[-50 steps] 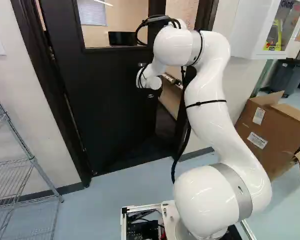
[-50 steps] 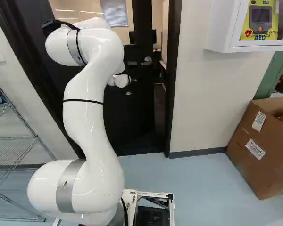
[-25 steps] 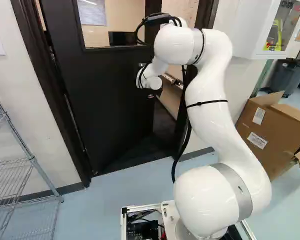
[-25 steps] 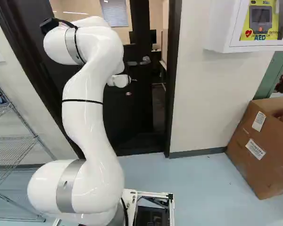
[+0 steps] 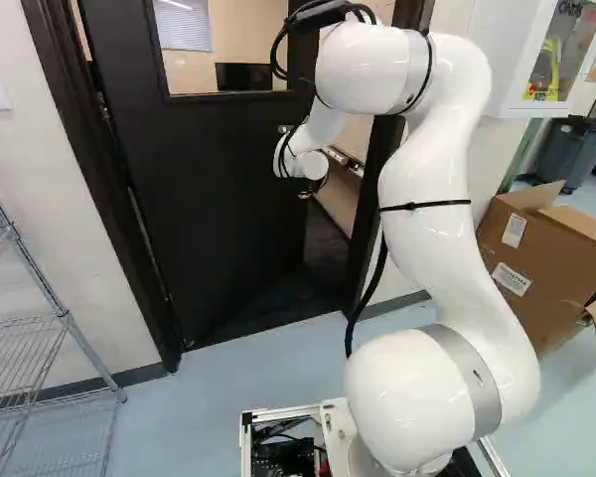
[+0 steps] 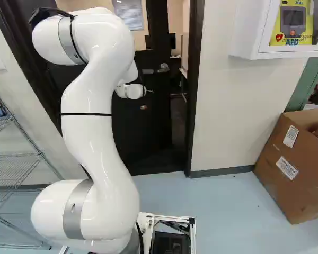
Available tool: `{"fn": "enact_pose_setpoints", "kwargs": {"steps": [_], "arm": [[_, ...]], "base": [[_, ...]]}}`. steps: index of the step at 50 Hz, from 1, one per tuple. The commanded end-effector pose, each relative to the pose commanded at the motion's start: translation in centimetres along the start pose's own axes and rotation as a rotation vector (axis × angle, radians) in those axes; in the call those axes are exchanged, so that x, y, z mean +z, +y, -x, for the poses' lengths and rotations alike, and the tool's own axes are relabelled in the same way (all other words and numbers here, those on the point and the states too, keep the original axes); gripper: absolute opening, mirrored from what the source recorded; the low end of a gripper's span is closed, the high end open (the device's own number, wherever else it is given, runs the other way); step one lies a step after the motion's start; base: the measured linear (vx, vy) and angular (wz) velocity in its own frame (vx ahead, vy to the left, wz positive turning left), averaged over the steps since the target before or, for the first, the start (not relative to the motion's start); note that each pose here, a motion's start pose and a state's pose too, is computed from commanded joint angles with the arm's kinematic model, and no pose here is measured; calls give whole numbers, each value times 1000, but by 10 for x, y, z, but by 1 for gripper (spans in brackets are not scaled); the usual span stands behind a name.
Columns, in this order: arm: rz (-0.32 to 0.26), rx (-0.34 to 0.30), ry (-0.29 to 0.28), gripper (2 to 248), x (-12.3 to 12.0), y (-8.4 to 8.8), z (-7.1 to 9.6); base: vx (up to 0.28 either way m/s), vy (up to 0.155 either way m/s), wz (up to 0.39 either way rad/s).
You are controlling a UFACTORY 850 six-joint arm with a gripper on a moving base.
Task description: Open the door and move inside
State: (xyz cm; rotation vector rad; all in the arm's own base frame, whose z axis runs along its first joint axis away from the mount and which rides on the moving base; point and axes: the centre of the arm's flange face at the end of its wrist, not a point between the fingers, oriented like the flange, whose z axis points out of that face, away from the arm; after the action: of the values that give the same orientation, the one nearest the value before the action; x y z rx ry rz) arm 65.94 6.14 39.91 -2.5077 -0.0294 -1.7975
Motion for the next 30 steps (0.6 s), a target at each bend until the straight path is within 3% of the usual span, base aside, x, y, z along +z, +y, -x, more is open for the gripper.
{"fn": "enact_pose_setpoints", "kwargs": {"steps": [30], "arm": [[3, -8, -28, 247, -59, 8, 10]], "base": [[0, 0, 0]]}}
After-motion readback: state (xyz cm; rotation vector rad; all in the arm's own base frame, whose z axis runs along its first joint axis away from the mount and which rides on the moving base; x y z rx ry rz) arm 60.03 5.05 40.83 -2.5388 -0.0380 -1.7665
